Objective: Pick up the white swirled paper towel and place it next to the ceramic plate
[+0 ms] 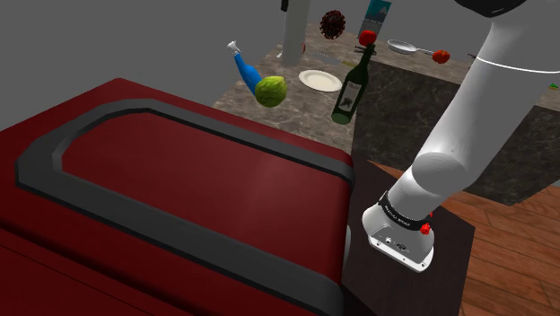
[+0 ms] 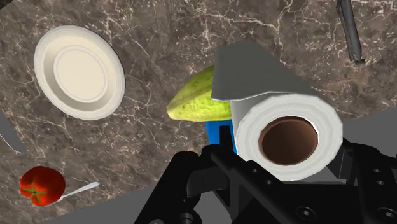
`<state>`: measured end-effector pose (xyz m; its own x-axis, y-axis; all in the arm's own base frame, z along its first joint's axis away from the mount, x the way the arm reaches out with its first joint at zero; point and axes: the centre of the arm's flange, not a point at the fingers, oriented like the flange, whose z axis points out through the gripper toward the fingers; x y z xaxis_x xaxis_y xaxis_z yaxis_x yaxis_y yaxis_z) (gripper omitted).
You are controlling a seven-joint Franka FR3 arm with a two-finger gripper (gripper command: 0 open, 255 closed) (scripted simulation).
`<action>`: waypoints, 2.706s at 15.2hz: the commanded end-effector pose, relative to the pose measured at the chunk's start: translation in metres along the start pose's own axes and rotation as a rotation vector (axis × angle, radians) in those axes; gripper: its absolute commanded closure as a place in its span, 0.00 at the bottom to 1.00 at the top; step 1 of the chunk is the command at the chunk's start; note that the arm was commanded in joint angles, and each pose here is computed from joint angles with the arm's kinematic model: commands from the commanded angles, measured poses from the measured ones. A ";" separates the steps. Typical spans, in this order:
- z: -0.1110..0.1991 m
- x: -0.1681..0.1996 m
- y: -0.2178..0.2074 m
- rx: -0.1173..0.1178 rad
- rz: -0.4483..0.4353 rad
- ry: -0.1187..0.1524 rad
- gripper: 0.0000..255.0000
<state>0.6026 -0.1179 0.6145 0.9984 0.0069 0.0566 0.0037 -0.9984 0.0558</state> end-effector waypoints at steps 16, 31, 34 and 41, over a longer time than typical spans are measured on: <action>-0.054 -0.047 0.166 0.000 -0.001 0.000 1.00; 0.025 -0.051 0.162 0.000 -0.001 0.000 1.00; 0.041 -0.052 0.161 0.000 -0.001 0.000 1.00; 0.078 -0.054 0.159 0.000 -0.001 0.000 1.00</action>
<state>0.5535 -0.2810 0.5479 0.9984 0.0082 0.0555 0.0051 -0.9985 0.0553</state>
